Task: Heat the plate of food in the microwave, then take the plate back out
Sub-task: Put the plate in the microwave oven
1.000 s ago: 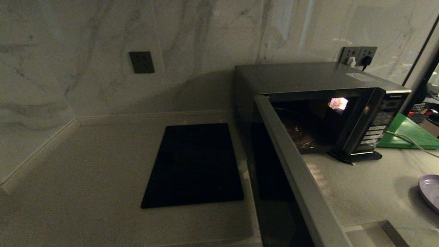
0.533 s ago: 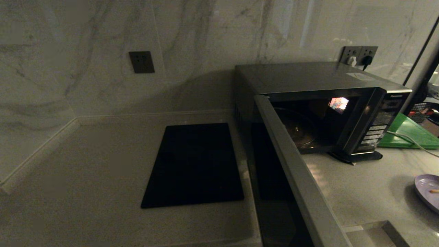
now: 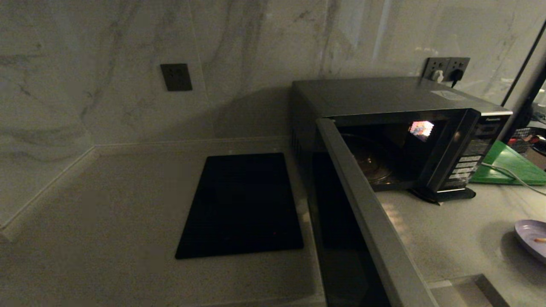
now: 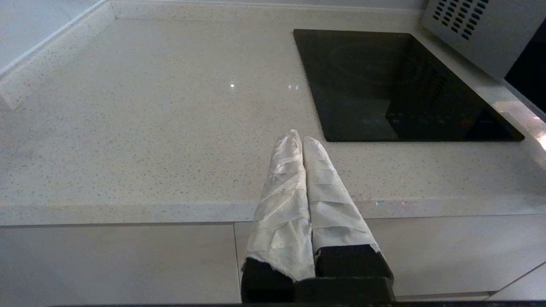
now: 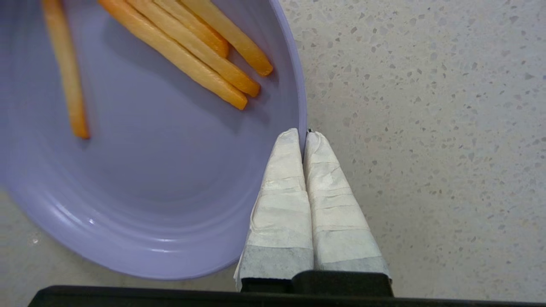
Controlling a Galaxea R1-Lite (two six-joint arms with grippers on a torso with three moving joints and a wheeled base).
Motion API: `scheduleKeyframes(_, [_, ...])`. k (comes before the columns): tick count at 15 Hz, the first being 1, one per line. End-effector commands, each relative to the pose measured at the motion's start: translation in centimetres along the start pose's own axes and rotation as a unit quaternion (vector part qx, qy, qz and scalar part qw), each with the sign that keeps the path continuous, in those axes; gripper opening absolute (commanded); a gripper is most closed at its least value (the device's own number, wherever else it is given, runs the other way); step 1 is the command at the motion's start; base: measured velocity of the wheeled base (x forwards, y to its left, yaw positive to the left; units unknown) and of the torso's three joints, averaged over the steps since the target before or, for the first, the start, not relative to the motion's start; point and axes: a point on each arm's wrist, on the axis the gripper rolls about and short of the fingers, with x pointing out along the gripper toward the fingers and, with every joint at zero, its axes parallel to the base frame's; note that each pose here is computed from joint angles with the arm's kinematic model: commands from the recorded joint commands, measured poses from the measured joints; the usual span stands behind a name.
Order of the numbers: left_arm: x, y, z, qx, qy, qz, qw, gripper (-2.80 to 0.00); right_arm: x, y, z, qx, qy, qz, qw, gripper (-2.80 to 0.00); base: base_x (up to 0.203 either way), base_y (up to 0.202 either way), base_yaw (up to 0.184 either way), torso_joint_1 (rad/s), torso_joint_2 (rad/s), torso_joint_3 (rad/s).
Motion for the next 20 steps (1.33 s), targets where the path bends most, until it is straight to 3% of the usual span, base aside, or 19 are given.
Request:
scheduleKeyframes(1, [0.0,0.0,0.0,0.000,0.000,0.001,1.0000,-2.80,-1.0,0.0,0.0,0.003,0.002,0.021,1.000,-2.80,0.000,0.000,0.000,0.000,0.00,0.000])
scheduleKeyframes(20, [0.0,0.0,0.0,0.000,0.000,0.001,1.0000,-2.80,-2.5,0.3,0.6,0.008,-0.012,0.075,0.997,-2.80,0.000,0.000,0.000,0.000,0.00,0.000])
